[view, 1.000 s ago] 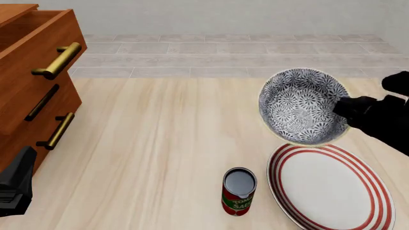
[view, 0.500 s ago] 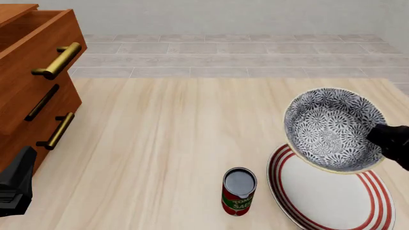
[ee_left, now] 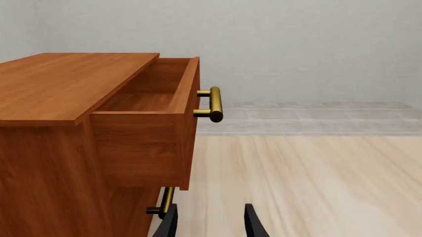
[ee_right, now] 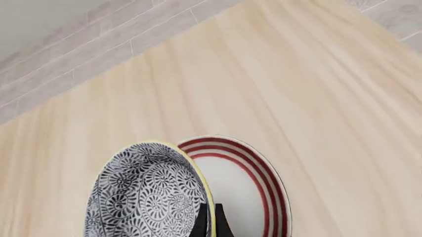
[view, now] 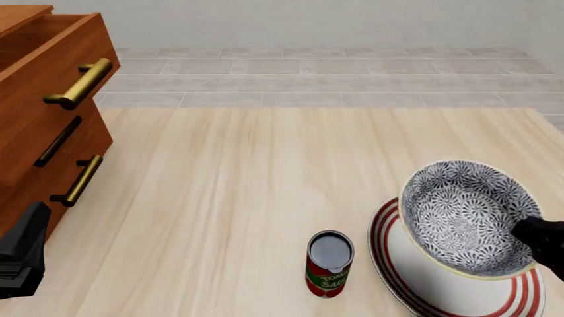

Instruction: Put the bowl on the plate.

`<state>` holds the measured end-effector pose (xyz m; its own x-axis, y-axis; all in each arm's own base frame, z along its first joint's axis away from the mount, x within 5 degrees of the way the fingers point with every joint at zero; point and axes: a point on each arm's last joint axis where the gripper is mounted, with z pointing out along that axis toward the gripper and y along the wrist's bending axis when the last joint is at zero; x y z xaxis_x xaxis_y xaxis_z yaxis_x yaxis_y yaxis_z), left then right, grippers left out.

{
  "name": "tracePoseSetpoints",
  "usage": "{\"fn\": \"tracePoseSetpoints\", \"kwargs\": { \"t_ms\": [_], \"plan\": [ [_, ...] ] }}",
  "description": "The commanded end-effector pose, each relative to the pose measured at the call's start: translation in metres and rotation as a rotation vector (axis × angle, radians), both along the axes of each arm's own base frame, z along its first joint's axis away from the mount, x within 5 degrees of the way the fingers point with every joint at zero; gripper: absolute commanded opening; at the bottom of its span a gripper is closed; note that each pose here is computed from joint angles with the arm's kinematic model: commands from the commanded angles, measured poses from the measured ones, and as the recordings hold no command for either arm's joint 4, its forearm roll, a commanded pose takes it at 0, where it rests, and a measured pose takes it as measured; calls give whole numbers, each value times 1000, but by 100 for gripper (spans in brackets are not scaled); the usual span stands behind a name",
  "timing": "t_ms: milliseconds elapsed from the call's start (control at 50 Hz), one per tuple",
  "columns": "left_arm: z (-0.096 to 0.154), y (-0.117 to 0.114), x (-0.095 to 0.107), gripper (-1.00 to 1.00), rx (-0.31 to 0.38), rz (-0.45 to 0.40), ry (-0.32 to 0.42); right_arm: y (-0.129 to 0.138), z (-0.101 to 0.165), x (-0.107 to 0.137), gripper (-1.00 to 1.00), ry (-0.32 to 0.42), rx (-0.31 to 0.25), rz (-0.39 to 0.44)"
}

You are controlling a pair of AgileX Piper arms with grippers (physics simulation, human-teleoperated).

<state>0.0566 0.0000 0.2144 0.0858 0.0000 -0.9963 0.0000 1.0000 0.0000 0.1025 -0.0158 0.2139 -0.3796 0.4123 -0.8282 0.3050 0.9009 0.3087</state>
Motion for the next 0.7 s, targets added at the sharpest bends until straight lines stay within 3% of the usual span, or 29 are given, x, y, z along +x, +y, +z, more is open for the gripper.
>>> {"fn": "tracePoseSetpoints", "kwargs": {
  "t_ms": [20,300,700],
  "plan": [
    [0,0,0,100,0,0,0,-1,-20,-4,-100,27,32,-35],
    [0,0,0,100,0,0,0,-2,-41,-2,-100,60,51,-46],
    [0,0,0,100,0,0,0,-4,-43,4,-100,65,53,-55]
  ]
}}
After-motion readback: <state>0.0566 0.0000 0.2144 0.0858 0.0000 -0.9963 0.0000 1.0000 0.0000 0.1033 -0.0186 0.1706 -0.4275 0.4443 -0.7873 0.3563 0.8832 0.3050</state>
